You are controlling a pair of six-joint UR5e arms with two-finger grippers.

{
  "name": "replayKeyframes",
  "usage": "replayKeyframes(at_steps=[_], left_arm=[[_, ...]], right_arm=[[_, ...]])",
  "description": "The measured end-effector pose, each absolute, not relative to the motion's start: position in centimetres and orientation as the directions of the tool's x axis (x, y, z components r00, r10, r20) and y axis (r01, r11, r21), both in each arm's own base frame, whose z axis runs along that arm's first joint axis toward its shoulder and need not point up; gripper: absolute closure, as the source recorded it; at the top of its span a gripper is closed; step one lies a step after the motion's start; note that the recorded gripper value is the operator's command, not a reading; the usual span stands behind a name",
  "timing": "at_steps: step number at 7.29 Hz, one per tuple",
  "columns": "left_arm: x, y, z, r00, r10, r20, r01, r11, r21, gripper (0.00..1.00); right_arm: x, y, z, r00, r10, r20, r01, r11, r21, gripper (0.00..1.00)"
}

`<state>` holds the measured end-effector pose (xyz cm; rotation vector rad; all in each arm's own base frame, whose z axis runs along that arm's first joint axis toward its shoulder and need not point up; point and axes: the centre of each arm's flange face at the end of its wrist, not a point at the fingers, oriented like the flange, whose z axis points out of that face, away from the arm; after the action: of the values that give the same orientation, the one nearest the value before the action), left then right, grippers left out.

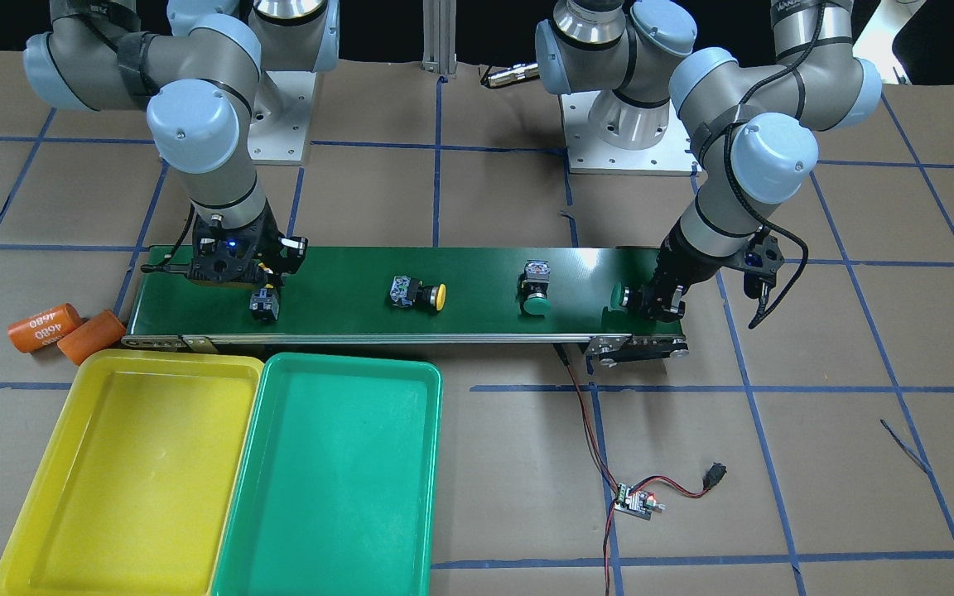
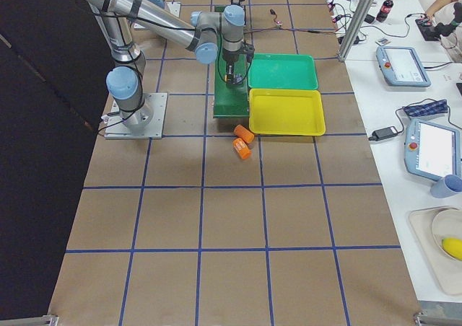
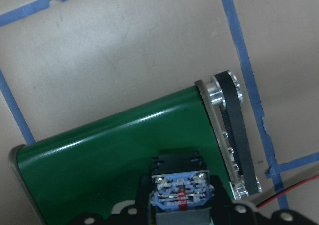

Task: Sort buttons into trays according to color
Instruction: 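Set green button on belt with left gripper while right gripper grasps yellow button, then lift the yellow button into the yellow tray and release it while the left arm withdraws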

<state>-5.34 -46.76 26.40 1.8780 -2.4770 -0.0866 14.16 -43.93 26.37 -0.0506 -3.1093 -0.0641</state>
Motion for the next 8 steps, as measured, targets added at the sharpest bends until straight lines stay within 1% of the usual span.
replayKeyframes(at_steps=[1,3,4,5,6,7,8], left_arm=[[-5.4,-46.7,26.6,-0.252,-0.968,-0.006,-0.966,0.251,0.062,0.00],[-5.4,-46.8,27.4,-0.255,-0.967,0.011,-0.965,0.255,0.056,0.00],[-5.3,-47.5,29.1,-0.316,-0.948,0.043,-0.948,0.317,0.035,0.00],[-4.8,-48.6,31.5,-0.449,-0.890,0.079,-0.893,0.451,-0.001,0.00],[-4.2,-49.8,33.9,-0.630,-0.771,0.092,-0.776,0.630,-0.039,0.00],[-4.1,-50.5,36.0,-0.765,-0.639,0.081,-0.644,0.763,-0.051,0.00],[-4.2,-51.1,38.1,-0.849,-0.524,0.065,-0.527,0.849,-0.040,0.00]], right_arm=[[13.4,-45.3,27.7,-0.999,0.039,0.031,0.040,0.999,0.013,0.89],[10.0,-49.9,29.4,-0.997,0.065,0.029,0.064,0.998,-0.025,0.87],[7.6,-53.3,29.5,-0.998,0.060,0.031,0.059,0.998,-0.029,0.88],[4.8,-56.5,29.0,-0.998,0.038,0.044,0.037,0.999,-0.026,0.87],[1.7,-59.4,27.7,-0.997,0.016,0.081,0.016,1.000,-0.005,0.86],[-1.0,-61.2,26.1,-0.993,-0.012,0.114,-0.009,1.000,0.026,0.83],[-3.2,-61.9,24.4,-0.992,-0.032,0.121,-0.025,0.998,0.060,0.76]])
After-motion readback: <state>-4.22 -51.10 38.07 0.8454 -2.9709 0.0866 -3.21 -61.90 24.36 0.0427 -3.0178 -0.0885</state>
